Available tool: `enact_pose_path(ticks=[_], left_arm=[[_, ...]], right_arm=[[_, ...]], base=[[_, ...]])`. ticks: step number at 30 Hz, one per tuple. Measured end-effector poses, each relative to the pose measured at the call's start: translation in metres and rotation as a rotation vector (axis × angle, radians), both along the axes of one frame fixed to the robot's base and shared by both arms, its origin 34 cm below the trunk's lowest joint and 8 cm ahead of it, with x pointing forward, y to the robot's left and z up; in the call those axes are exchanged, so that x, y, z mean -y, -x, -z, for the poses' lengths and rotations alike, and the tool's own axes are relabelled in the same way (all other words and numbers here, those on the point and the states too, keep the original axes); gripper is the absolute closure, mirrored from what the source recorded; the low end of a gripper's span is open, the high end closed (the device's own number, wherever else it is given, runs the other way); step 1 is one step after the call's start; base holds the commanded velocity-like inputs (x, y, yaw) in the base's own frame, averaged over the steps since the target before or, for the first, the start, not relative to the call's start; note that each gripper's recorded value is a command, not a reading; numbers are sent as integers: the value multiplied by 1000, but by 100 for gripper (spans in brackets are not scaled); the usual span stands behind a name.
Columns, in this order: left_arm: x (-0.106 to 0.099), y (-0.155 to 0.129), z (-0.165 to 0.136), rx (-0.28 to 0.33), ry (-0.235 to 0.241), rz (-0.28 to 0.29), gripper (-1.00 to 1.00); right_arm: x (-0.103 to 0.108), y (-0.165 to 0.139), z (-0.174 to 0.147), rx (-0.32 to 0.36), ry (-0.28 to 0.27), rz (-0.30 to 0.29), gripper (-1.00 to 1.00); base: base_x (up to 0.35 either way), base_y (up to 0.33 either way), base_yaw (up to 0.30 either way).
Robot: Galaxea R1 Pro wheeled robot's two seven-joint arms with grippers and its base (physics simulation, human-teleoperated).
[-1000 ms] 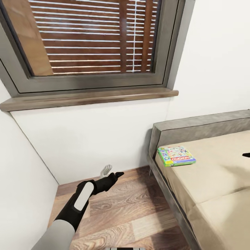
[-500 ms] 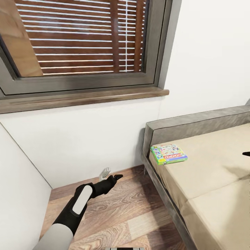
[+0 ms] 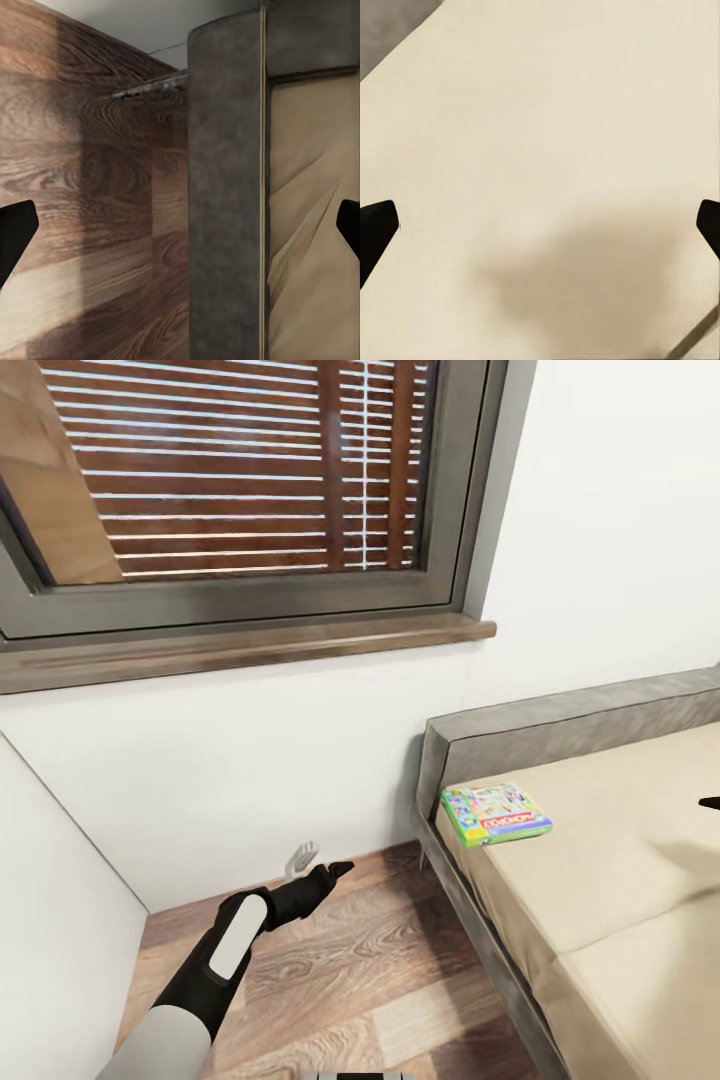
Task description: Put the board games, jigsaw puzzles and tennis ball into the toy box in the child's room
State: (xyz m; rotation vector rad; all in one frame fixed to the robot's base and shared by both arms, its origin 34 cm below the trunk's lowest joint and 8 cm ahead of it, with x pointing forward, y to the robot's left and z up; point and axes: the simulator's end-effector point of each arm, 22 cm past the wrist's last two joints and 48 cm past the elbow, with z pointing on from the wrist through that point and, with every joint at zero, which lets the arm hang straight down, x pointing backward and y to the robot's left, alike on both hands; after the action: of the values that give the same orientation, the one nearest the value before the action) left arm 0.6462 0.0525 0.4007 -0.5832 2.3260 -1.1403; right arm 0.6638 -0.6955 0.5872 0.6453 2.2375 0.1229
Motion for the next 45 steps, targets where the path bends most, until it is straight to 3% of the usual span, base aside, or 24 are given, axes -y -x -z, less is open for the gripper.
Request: enact_pose_path(ticks=[35,45], left_arm=[[1,0,0,3,-2,-2,-100],[2,0,0,3,-1,-2,-100]], right_arm=[[1,1,-1,1,1,2,-100],[1,1,-1,1,1,2,-100]], base=[[44,22,0],[9,6,-149]])
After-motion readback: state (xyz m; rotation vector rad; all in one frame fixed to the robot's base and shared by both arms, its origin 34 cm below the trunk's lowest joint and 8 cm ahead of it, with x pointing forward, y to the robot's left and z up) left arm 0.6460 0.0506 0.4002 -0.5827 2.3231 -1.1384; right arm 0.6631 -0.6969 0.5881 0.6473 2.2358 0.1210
